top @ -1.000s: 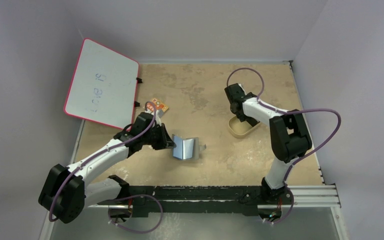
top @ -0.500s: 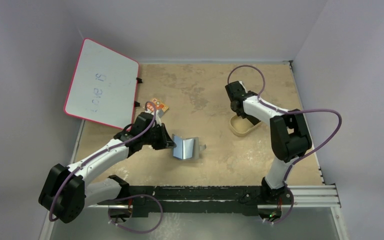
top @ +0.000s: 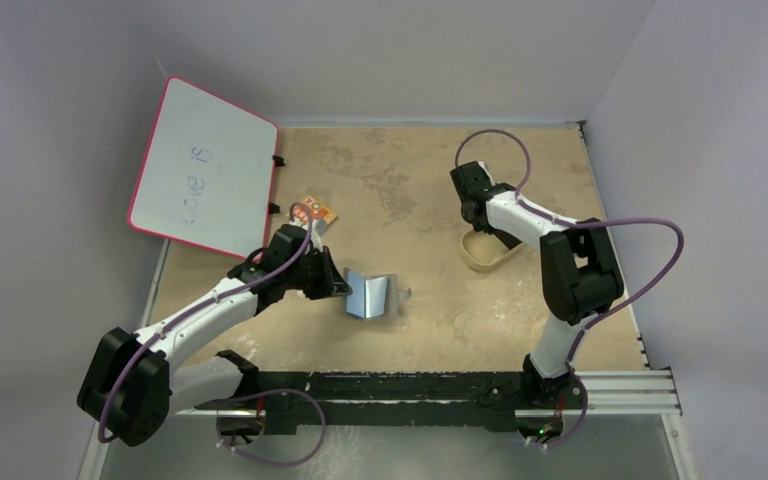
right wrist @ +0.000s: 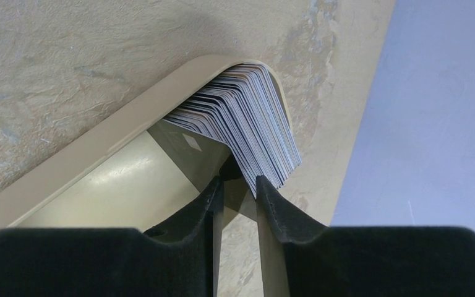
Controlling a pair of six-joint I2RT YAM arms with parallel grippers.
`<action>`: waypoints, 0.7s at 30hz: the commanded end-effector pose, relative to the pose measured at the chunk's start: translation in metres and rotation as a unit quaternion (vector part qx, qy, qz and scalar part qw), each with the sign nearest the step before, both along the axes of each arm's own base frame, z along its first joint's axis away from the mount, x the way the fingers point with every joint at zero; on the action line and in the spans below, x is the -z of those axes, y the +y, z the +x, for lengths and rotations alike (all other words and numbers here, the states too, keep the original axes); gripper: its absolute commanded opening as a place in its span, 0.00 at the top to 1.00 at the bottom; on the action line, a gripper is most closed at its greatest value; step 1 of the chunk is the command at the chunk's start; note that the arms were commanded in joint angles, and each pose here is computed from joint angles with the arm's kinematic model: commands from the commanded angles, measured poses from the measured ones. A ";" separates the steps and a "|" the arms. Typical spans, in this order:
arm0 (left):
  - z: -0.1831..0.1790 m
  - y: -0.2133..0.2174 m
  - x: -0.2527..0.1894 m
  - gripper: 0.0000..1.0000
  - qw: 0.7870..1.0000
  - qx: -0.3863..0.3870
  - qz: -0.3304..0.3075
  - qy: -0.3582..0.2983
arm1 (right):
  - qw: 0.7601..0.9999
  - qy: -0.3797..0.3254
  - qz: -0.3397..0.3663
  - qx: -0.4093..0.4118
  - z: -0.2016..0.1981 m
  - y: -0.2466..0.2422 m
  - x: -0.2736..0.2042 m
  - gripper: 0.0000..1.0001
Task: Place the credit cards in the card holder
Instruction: Pick up the credit card from the storage box.
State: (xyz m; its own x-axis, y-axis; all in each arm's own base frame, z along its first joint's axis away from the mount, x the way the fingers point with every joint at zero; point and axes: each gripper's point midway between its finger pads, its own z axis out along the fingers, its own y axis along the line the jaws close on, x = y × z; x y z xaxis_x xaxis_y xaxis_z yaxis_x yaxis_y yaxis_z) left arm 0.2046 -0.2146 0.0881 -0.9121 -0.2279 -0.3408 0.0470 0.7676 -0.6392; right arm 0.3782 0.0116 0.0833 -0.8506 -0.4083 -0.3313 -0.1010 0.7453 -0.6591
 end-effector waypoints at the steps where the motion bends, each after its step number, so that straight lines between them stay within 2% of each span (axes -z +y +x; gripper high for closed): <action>1: 0.008 -0.004 -0.012 1.00 0.999 0.002 -0.013 -0.030 | 0.999 -0.035 0.017 0.015 0.012 0.003 -0.022 0.76; 6: 0.009 -0.003 -0.014 1.00 0.999 -0.001 -0.011 -0.034 | 0.998 -0.037 0.047 0.012 0.011 0.011 -0.027 0.90; 11: 0.010 -0.002 -0.012 1.00 0.999 -0.003 -0.007 -0.031 | 0.992 -0.026 0.125 -0.008 0.004 0.038 -0.032 0.99; 21: 0.018 -0.003 -0.012 1.00 0.999 -0.021 -0.011 -0.035 | 0.954 -0.061 0.291 -0.050 -0.008 0.092 -0.073 1.00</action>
State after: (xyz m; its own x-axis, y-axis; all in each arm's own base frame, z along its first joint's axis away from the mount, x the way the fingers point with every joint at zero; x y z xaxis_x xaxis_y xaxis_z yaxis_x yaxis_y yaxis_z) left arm 0.2077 -0.2120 0.0869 -0.9053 -0.2388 -0.3514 0.0388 0.7772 -0.6280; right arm 0.3684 0.0732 0.1168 -0.8121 -0.2947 -0.5037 -0.1405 0.9364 -0.3215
